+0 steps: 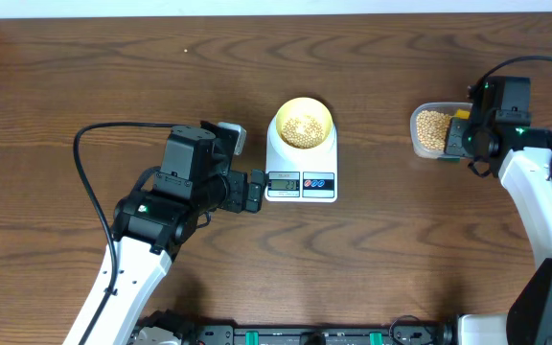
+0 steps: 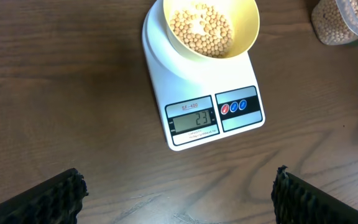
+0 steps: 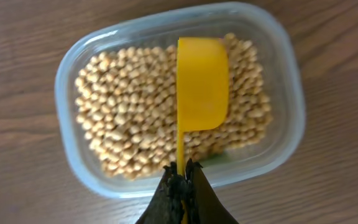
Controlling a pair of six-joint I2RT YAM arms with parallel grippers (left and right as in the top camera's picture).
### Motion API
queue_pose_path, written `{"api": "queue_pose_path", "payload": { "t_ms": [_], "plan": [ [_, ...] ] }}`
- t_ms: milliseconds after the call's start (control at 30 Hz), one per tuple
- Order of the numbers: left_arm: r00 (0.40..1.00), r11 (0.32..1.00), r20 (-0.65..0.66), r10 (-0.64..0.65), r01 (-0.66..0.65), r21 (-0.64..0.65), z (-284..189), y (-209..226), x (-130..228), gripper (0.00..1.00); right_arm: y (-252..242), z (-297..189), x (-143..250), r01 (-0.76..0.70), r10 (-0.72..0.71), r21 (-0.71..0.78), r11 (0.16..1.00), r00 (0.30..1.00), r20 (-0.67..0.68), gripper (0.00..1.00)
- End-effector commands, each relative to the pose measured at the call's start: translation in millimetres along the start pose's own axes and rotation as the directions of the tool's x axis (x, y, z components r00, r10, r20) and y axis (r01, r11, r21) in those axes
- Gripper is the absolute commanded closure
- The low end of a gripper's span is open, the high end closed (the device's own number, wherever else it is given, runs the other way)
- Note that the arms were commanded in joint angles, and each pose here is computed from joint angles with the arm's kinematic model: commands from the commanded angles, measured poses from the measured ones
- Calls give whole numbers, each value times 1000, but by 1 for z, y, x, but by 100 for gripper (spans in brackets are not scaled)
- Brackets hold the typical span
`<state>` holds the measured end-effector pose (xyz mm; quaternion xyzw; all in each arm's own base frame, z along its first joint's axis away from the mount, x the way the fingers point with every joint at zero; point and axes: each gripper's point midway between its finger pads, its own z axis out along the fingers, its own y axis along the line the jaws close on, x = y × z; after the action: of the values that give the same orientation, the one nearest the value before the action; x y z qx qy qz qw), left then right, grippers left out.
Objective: Scoop item into bowl and weigh 50g on scale
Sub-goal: 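Move the empty scoop right back over the soybean tub, then dip the scoop into the soybean tub and lift it with the right gripper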
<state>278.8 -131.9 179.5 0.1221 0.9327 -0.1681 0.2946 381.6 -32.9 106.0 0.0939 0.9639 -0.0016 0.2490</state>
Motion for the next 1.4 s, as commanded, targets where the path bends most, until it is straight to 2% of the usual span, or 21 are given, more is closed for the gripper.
{"api": "queue_pose_path", "payload": {
  "t_ms": [0,233,433,933,1267,1367],
  "plan": [
    [1000,1000,2,18,-18,-6,0,1,0,2,15,-1,2,-19,17,-85,996,1000,-21,99],
    [1000,1000,2,18,-18,-6,0,1,0,2,23,-3,3,-47,40,-179,983,998,-39,99],
    [1000,1000,2,18,-18,-6,0,1,0,2,16,-5,4,-138,126,-228,964,990,-67,99],
    [1000,1000,2,18,-18,-6,0,1,0,2,4,-21,0,-286,262,-452,845,958,-116,99],
    [1000,1000,2,18,-18,-6,0,1,0,2,-6,-9,23,-386,342,-434,814,922,-181,99],
    [1000,1000,2,18,-18,-6,0,1,0,2,-4,-6,25,-404,361,-472,784,914,-182,99]
  ]
}}
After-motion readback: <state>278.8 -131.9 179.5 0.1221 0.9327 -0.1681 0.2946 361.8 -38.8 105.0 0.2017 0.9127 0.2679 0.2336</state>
